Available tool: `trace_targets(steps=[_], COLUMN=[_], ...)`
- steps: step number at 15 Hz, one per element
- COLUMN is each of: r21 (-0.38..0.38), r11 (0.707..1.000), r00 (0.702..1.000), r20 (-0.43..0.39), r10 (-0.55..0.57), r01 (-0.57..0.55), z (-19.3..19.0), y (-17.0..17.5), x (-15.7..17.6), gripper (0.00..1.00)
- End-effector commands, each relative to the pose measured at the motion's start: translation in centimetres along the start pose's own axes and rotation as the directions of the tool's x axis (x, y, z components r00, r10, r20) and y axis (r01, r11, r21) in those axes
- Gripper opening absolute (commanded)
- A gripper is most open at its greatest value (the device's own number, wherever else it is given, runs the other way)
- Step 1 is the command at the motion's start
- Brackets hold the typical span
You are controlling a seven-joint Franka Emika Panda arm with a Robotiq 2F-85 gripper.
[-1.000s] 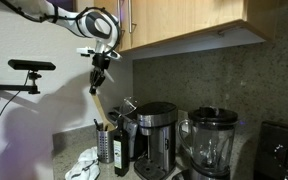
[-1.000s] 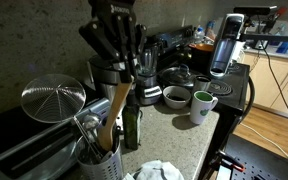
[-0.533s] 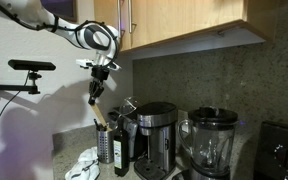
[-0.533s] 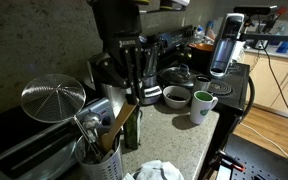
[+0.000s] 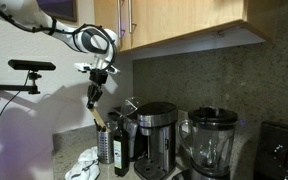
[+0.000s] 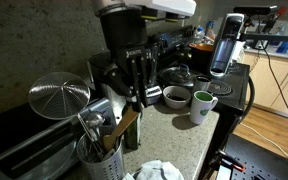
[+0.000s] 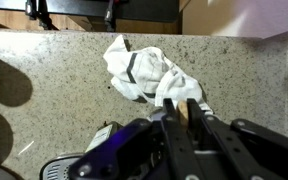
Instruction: Take the wooden spoon from the utensil holder and use it to stir the contents in the white bowl then put back the spoon in the utensil holder
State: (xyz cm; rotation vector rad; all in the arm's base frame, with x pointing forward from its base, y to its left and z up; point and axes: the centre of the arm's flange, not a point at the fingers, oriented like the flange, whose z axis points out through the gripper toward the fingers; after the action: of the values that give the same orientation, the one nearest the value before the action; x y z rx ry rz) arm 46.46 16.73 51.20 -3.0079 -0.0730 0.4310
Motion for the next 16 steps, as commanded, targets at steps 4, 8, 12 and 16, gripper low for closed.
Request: trace_targets(steps=[4,8,12,16], r21=[-0.047,-0.051,-0.054,-0.063], r11=[0.999,0.999,0.998,0.998], r00=[0.997,0.996,0.991,0.989], r20=[-0.07,-0.09,-0.129,-0.147], r10=[0.019,0.007,-0.021,-0.026], r01=[-0.023,-0.012,0.014,0.017], z=[-0.5,-2.1,-4.6,-6.0], y=[1.1,0.5,-0.2,0.3], x=[-1.1,-1.3,-2.5,-5.1], gripper=[0.74,1.0,1.0,1.0])
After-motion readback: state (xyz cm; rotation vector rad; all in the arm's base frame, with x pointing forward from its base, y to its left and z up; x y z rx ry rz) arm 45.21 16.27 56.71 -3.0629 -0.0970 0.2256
